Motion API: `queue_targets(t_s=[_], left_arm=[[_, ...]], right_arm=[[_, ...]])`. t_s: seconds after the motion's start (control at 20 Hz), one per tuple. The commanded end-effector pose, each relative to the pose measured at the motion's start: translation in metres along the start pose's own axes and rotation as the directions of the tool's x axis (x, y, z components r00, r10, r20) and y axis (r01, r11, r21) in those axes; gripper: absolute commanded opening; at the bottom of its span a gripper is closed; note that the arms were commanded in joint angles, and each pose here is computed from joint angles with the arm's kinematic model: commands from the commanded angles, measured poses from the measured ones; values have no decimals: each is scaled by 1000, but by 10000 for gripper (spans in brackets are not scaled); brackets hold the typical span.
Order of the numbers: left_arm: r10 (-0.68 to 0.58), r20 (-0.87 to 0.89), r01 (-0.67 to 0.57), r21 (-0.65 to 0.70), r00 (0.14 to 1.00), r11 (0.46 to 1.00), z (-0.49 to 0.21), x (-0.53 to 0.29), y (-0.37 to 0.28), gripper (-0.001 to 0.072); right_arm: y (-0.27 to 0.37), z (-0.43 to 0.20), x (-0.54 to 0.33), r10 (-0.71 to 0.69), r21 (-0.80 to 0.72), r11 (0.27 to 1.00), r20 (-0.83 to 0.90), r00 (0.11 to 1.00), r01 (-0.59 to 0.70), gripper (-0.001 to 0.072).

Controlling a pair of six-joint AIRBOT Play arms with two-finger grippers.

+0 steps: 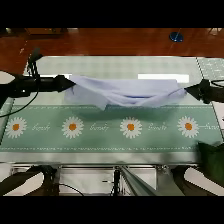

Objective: Fold the shirts.

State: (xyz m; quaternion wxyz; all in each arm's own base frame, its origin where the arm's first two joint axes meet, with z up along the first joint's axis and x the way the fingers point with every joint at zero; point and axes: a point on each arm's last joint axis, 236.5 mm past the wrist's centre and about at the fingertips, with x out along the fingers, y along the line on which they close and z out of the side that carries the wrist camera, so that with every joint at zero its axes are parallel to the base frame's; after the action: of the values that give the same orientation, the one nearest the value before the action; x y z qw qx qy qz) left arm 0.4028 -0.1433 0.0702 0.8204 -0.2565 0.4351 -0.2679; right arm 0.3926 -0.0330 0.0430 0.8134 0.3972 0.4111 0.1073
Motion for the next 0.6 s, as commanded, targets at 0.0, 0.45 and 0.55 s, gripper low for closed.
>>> queue_targets(t_s=[0.0,0.45,0.55], left_arm=[[14,44,-14,-5,999,1000,33,8,12,22],[111,60,-106,-89,992,990,64,61,96,22],[113,66,-107,-86,991,991,76,70,104,22]], right_arm=[[14,47,-4,-15,-54,998,130,991,22,21],[-15,93,74,-114,-44,991,218,969,127,21],[-34,94,87,-144,-7,989,222,964,149,21]])
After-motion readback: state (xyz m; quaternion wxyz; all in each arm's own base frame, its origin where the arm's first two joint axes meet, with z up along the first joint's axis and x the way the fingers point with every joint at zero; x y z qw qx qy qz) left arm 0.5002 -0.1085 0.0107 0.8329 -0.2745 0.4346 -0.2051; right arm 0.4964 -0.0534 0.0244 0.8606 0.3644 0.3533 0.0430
